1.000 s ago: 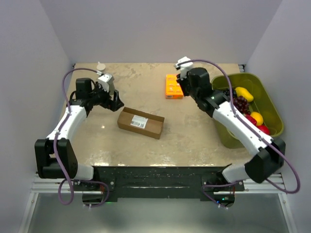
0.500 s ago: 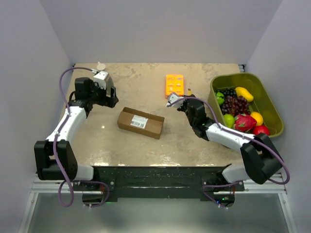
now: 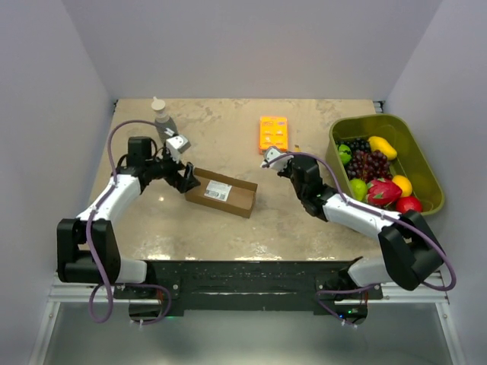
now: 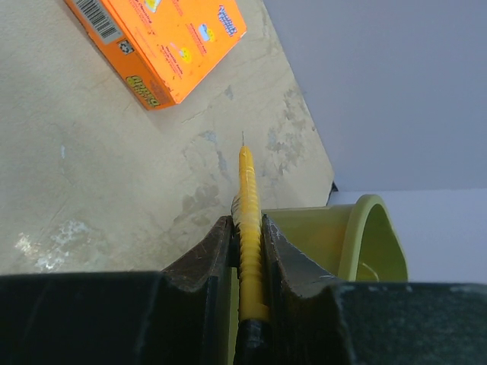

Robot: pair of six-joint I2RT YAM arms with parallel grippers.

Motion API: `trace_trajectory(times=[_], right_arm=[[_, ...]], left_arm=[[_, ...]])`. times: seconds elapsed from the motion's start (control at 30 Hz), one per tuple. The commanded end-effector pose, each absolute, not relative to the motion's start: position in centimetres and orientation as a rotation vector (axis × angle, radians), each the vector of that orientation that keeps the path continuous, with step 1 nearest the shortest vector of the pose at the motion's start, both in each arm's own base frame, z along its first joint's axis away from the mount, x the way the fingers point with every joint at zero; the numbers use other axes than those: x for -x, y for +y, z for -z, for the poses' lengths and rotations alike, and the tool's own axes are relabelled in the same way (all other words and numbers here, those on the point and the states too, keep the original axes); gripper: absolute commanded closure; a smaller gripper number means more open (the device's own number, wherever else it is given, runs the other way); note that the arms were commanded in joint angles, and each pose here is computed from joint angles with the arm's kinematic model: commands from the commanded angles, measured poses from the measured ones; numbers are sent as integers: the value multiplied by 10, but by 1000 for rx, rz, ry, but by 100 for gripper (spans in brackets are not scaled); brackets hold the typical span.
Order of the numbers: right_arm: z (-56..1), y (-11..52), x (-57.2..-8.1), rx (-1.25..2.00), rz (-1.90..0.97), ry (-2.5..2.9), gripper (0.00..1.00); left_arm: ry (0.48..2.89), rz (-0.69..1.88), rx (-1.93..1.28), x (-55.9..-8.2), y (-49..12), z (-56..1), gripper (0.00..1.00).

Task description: Unpack the express box

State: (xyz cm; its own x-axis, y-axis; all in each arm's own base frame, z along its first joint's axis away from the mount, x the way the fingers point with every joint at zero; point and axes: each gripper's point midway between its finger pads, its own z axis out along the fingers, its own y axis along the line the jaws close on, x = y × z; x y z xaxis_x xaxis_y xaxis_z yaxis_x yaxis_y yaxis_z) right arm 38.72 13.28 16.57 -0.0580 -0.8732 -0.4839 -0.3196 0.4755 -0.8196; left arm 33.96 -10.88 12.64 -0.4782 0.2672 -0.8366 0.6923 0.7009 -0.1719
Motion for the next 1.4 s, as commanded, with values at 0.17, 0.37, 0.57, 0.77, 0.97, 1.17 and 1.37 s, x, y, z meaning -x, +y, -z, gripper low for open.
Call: trace_trajectory(times=[0.17, 0.37, 0.57, 0.77, 0.97, 1.17, 1.37], right_arm=[[-192, 140, -379, 916, 474, 1691, 100], [-203, 160, -362, 769, 119, 1828, 100], [-219, 197, -308, 862, -365, 1820, 100], [-192, 200, -270, 1001, -620, 1794, 100], [-166, 201, -255, 1106, -773, 1725, 100], [-146, 203, -251, 1196, -820, 1687, 100], [-143, 205, -253, 1230, -789, 1614, 100]], left_arm=[[1574, 816, -1735, -275, -198, -135, 0], [1458, 755, -2041, -266, -215, -115, 0], [1430, 682, -2149, -272, -229, -99, 0], [1442, 539, -2130, -292, -229, -97, 1], [1434, 474, -2151, -289, -218, -89, 4], [1505, 550, -2154, -276, -215, -82, 6], [1574, 591, -2102, -273, -218, -80, 7]])
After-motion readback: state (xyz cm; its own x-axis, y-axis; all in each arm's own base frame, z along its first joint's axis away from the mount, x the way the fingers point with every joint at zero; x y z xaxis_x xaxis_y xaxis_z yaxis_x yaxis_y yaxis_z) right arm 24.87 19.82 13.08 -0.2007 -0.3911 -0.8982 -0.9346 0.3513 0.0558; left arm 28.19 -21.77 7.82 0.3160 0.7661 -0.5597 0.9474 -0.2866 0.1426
